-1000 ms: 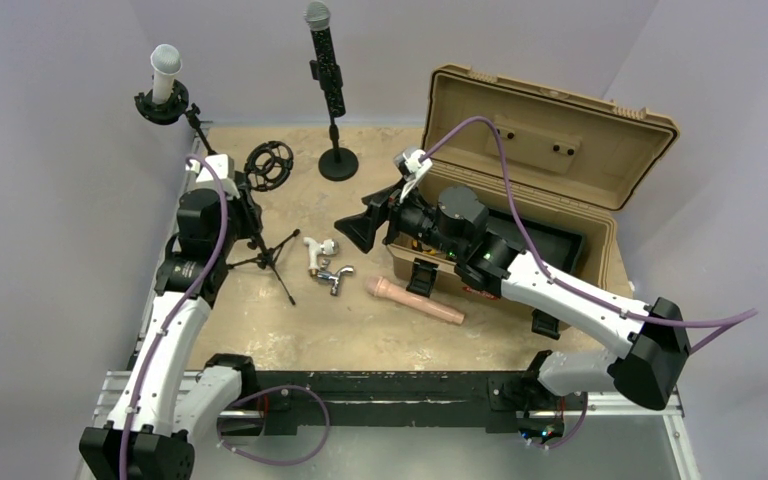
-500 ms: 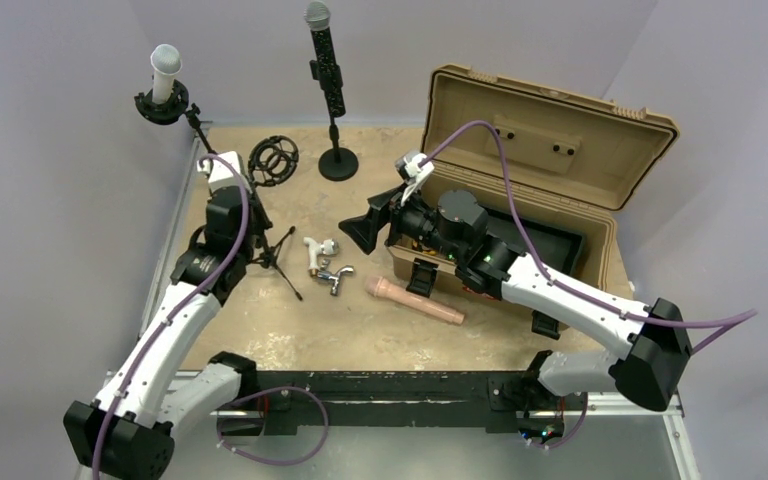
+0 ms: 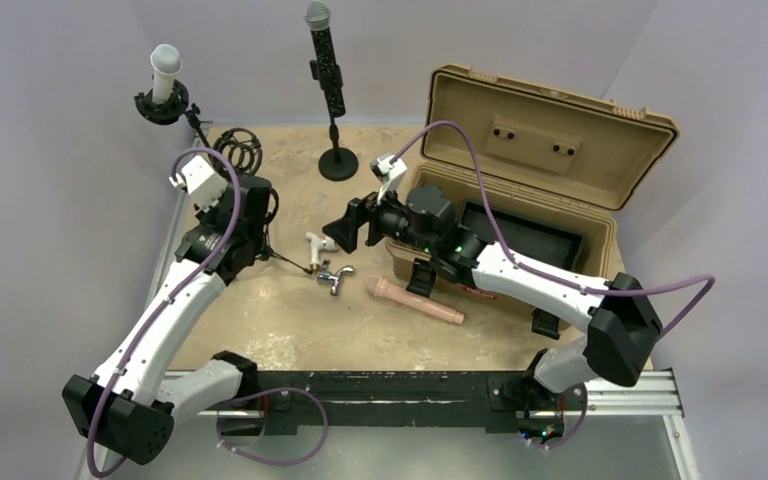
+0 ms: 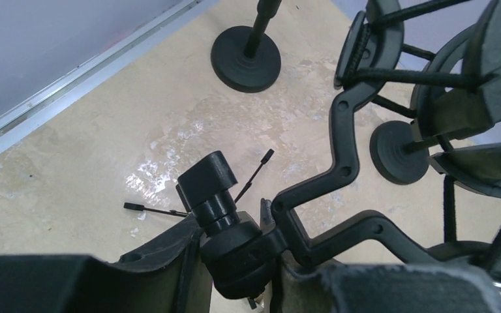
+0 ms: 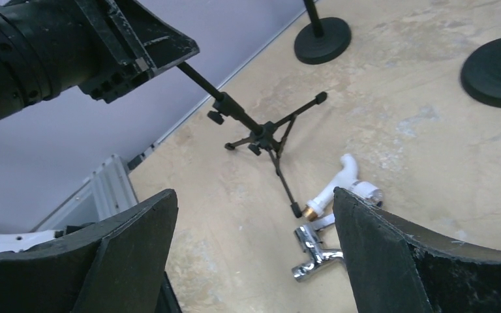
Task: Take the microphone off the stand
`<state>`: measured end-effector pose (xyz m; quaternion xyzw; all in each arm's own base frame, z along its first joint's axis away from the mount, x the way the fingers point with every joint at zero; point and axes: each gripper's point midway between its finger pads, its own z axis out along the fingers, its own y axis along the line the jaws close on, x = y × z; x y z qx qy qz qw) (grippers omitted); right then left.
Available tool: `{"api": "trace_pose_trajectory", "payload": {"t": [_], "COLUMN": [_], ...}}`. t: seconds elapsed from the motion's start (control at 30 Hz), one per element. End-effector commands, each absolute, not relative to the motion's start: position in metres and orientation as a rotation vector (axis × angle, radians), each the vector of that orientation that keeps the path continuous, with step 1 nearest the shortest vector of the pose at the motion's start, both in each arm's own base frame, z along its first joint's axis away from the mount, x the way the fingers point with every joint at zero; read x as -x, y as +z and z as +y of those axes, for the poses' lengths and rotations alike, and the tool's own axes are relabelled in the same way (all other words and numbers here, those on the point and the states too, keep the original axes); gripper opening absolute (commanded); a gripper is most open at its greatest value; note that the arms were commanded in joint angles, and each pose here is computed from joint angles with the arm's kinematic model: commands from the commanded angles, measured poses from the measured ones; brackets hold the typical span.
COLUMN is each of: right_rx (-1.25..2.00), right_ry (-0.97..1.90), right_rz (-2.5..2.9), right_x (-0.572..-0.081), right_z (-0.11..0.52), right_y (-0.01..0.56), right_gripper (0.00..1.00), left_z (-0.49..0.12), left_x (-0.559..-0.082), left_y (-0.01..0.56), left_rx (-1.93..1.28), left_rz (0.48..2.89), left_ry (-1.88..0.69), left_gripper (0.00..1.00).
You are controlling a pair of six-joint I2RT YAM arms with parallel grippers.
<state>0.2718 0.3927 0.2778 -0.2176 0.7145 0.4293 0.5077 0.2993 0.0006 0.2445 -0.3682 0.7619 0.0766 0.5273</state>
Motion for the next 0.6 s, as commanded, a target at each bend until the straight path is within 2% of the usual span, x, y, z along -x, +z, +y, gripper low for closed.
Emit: {"api": "trace_pose_trajectory", "payload": {"t": [0.0, 0.13, 0.27, 0.37, 0.57], "right_rx": [0.487, 0.449, 0.390, 0.357, 0.270], "right_ry": [1.212, 1.279, 1.324, 1.376, 1.489], "right_rz": [1.640, 1.659, 1.680, 1.687, 1.721], "right_x": [-0.263, -0.261, -0.266, -0.266, -0.259], "right_z": [0.419, 0.435, 0.447, 0.457, 0.482], "right_y": [0.318, 0.312, 0.308, 0.307, 0.300], "right_gripper": [0.87, 0.86, 0.85, 0.84, 0.80], "left_z": [0.003, -0.010, -0.025, -0.026, -0.012], "left_x": [-0.286, -0.287, -0.279, -0.268, -0.239], "left_y": [0.228, 0.230, 0.240, 0.258, 0.315], "left_rx": [0.928, 0.849, 0.718, 0.625, 0.478], "left_rz": [1.879, 1.927, 1.971, 1.965, 1.828], "left_ry": [0.227, 0.132, 0.012, -0.022, -0.055], "left_gripper": [0.17, 0.50, 0.70, 0.76, 0.78]}}
